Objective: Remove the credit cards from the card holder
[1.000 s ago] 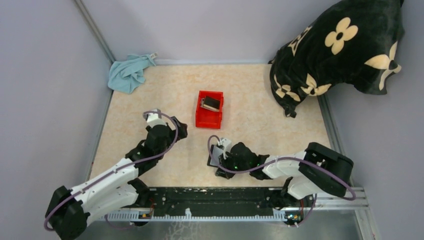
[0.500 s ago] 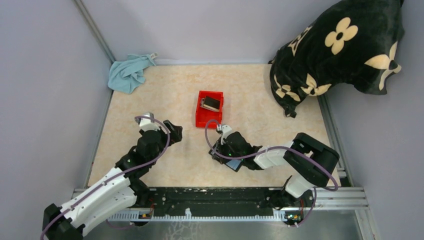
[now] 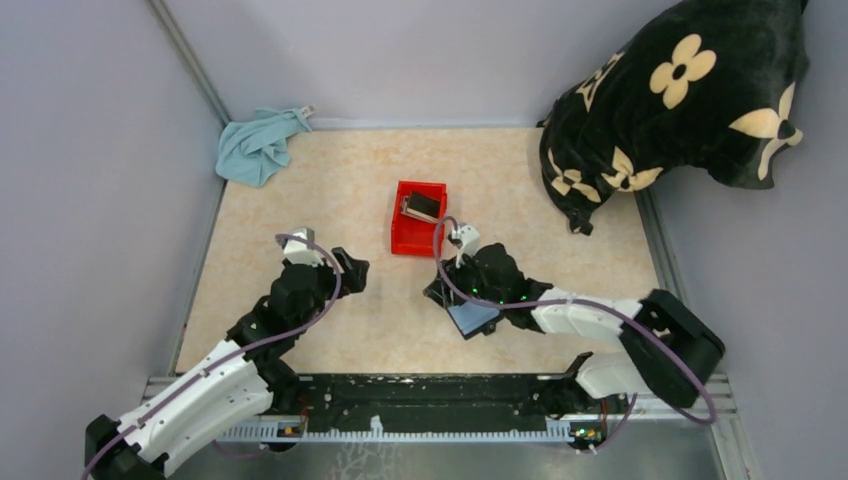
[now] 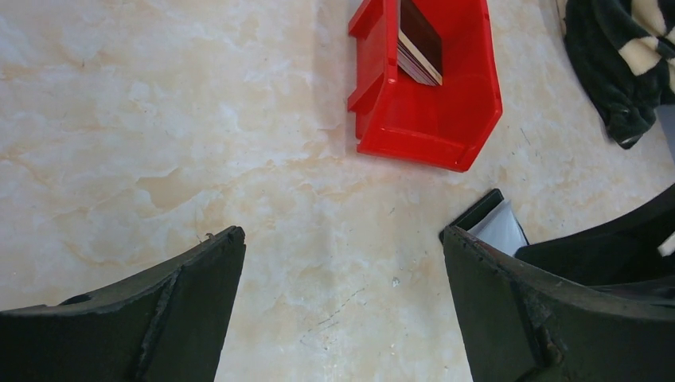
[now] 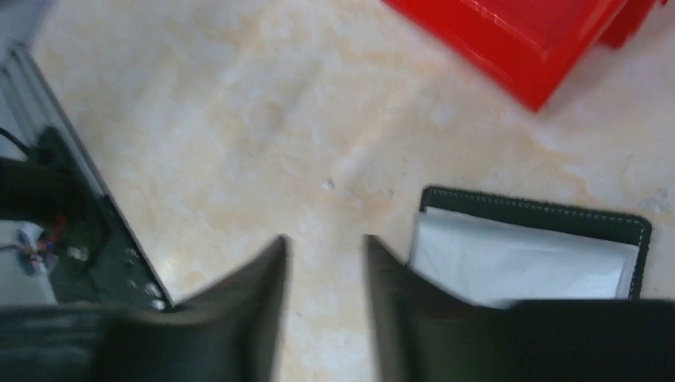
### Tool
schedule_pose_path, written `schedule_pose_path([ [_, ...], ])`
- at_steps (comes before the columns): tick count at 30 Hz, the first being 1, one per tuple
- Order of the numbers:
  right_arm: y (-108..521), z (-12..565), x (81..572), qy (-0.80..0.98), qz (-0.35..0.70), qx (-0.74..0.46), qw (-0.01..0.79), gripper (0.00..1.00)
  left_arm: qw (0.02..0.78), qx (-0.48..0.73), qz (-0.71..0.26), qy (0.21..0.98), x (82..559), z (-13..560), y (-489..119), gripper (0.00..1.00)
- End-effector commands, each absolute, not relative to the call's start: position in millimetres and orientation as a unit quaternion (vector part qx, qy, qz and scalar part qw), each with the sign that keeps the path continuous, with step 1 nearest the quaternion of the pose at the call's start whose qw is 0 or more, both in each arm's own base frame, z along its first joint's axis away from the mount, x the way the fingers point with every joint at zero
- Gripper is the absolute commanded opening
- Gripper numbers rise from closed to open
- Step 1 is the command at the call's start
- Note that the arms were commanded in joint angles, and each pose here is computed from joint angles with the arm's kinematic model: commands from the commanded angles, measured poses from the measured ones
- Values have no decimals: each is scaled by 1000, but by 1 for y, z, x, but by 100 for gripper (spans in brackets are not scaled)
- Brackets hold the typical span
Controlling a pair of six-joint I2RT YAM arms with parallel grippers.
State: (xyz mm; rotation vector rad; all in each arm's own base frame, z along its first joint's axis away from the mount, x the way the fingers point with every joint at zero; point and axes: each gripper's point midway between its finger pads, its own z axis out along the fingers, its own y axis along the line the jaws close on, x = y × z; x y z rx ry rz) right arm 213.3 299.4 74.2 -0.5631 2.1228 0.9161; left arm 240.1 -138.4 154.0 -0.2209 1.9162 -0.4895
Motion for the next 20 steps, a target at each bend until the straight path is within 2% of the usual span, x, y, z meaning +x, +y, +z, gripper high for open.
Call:
schedule_pose_path([
  [1,284,129,227,792,345,-205,460,73,556,-61,-214,801,240,172,-144,99],
  [2,274,130,232,796,319,-199,474,84,557,-62,-211,801,240,174,-143,99],
  [3,264,130,238,802,293,-193,483,91,556,-62,-206,802,240,175,-142,99],
  [5,247,129,245,811,261,-184,490,96,555,-57,-202,805,239,176,-140,99],
  [20,204,136,251,816,223,-144,513,97,567,-58,-232,788,231,185,-140,99],
])
